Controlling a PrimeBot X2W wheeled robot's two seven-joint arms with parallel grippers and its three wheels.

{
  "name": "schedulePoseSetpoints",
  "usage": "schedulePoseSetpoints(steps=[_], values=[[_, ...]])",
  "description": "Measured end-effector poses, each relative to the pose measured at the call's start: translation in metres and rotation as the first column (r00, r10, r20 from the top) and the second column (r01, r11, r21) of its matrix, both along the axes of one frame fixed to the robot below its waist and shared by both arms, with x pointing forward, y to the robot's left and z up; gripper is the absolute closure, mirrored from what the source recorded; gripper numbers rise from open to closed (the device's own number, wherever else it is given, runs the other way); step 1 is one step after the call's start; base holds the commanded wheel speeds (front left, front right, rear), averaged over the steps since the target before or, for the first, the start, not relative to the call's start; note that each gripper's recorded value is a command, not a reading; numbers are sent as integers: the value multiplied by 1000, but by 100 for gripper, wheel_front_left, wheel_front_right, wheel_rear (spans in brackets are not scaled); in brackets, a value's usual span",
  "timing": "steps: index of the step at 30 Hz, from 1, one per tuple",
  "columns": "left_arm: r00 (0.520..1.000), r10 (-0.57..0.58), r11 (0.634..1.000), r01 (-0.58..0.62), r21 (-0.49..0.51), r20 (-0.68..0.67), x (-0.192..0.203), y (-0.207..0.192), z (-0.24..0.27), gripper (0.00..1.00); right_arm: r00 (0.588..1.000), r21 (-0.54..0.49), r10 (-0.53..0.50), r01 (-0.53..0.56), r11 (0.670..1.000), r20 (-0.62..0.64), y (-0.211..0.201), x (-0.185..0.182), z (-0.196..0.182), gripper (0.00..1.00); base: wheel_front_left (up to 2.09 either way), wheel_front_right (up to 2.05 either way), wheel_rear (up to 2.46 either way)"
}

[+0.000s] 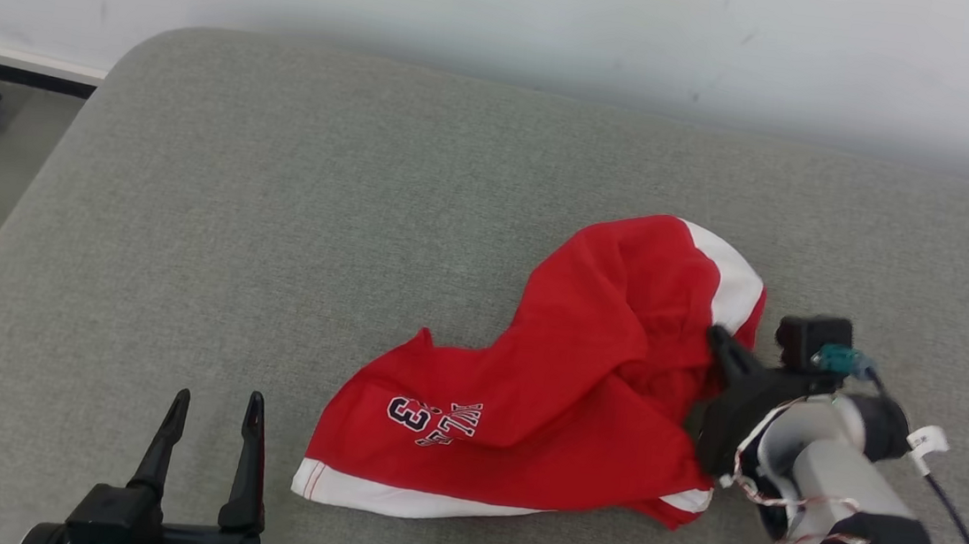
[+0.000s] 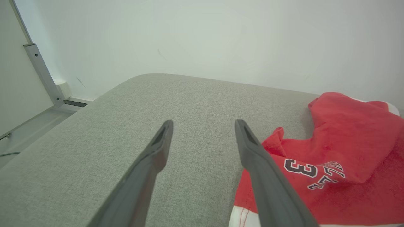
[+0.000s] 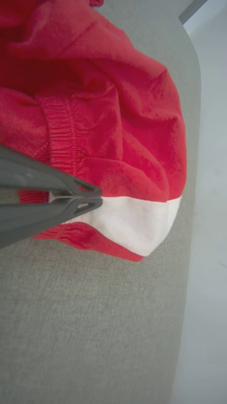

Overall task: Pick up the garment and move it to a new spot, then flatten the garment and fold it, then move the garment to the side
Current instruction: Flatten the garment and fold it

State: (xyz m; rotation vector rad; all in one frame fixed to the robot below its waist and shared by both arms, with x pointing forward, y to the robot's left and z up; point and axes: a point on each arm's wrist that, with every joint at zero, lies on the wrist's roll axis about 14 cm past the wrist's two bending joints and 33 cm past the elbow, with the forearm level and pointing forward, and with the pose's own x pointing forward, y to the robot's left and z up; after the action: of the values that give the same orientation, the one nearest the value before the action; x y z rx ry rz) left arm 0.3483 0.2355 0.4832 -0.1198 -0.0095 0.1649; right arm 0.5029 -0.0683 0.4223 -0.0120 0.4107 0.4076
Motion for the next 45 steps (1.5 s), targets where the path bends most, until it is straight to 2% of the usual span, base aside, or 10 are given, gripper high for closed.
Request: schedulePoseSetpoints(steps=[10, 16, 19, 20, 21, 27, 36, 42, 45], values=[[999, -37, 999, 37, 2, 9, 8, -9, 2, 0, 964, -8, -8, 10, 1000, 267, -23, 54, 96, 100, 0, 0, 0], [999, -43, 999, 43, -1, 3, 10, -10, 0, 0, 956, -45, -13, 28, 999, 295, -31, 85, 123, 100, 0, 0, 0], [999, -32, 999, 32, -9, -11, 7, -7, -4, 0, 960, -61, -28, 47, 997, 278, -35, 97, 121, 100, 0, 0, 0], [999, -29, 999, 29, -16, -15, 6, -7, -6, 0, 964, -73, -24, 45, 996, 266, -34, 98, 115, 53, 0, 0, 0], [999, -25, 1000, 25, -17, -20, 6, -6, -7, 0, 967, -79, -18, 40, 996, 256, -32, 98, 111, 0, 0, 0, 0], [1000, -12, 1000, 12, -22, -23, 3, -4, -8, 0, 958, -64, 9, 9, 998, 288, -19, 92, 111, 0, 0, 0, 0], [999, -41, 999, 41, -10, 6, 3, -10, 0, 0, 928, -30, 8, 3, 1000, 373, -37, 58, 125, 0, 0, 0, 0], [998, -53, 999, 53, -9, 19, 0, -14, 3, 0, 937, -8, -2, 5, 1000, 350, -55, 25, 108, 0, 0, 0, 0], [997, -68, 998, 68, -7, 33, 0, -18, 7, 0, 952, -9, 3, -1, 1000, 305, -62, 2, 88, 0, 0, 0, 0]])
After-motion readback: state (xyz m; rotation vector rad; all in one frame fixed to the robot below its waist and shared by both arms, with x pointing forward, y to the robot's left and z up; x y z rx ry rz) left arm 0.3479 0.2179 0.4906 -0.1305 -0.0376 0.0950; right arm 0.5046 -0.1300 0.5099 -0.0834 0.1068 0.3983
